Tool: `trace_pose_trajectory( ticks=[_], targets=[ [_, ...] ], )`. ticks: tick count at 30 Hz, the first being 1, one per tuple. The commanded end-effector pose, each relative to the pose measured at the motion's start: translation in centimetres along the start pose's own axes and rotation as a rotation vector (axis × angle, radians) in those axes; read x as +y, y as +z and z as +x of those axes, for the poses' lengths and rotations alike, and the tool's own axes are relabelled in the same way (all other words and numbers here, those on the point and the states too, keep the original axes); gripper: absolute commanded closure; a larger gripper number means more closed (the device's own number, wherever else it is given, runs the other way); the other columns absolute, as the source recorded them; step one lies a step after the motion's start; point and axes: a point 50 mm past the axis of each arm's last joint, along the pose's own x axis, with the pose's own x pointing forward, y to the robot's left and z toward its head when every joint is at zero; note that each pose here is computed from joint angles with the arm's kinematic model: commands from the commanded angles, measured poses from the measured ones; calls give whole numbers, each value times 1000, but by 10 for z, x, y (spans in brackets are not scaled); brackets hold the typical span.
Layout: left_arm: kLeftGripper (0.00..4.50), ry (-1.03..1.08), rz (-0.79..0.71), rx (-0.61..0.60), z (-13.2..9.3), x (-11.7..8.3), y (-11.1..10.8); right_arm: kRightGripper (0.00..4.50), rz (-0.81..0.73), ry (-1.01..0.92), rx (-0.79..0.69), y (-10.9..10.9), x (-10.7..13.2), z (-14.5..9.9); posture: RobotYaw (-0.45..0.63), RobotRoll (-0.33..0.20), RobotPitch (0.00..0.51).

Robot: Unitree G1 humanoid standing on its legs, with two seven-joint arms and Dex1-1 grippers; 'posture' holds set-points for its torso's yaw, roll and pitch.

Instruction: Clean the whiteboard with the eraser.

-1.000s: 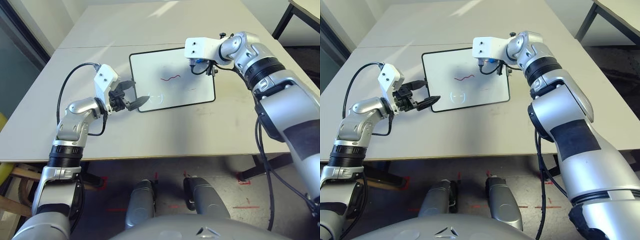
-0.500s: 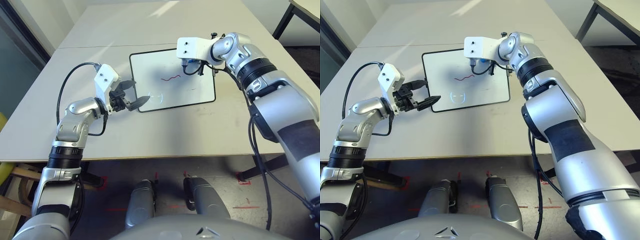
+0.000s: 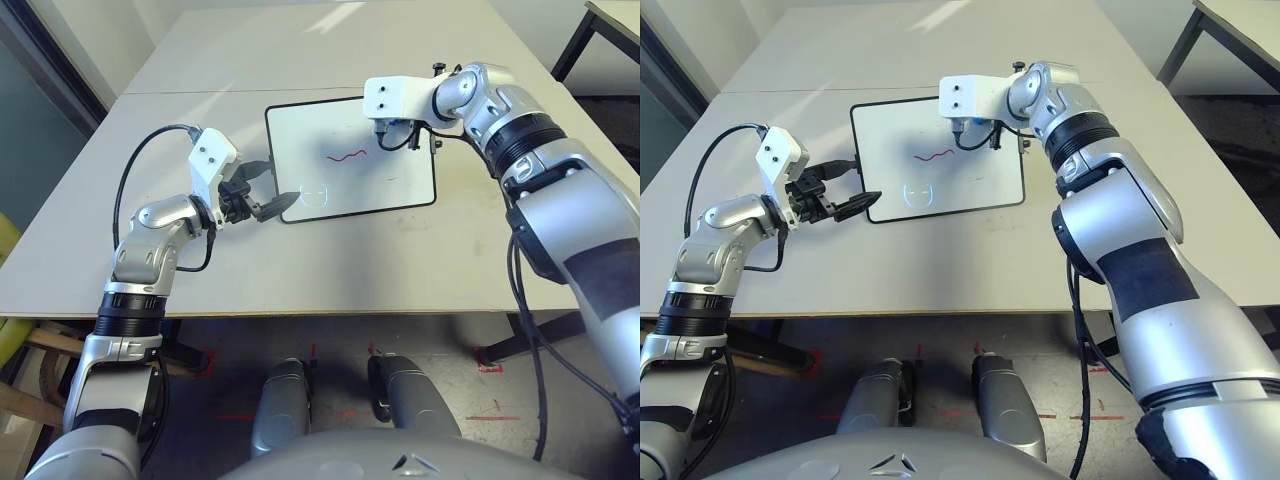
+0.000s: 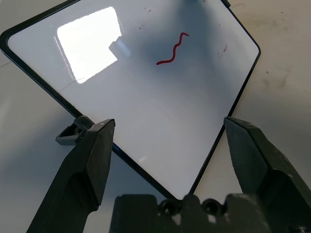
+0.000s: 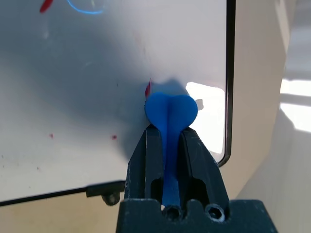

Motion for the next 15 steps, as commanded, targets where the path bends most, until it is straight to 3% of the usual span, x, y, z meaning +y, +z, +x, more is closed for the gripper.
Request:
trace_pose_trajectory(
  ticks=[1, 8, 15],
  targets=[
    [0, -8, -2, 8, 1, 1, -1, 4306, 1, 62, 83, -22, 12, 3, -39, 0, 92],
    [0, -9, -3, 8, 1, 1, 0, 4317, 7, 64, 134, -38, 15, 2, -46, 0, 90],
    [0, -10, -2, 8, 1, 1, 1, 4341, 31, 51, 73, -25, 13, 3, -46, 0, 91]
  ],
)
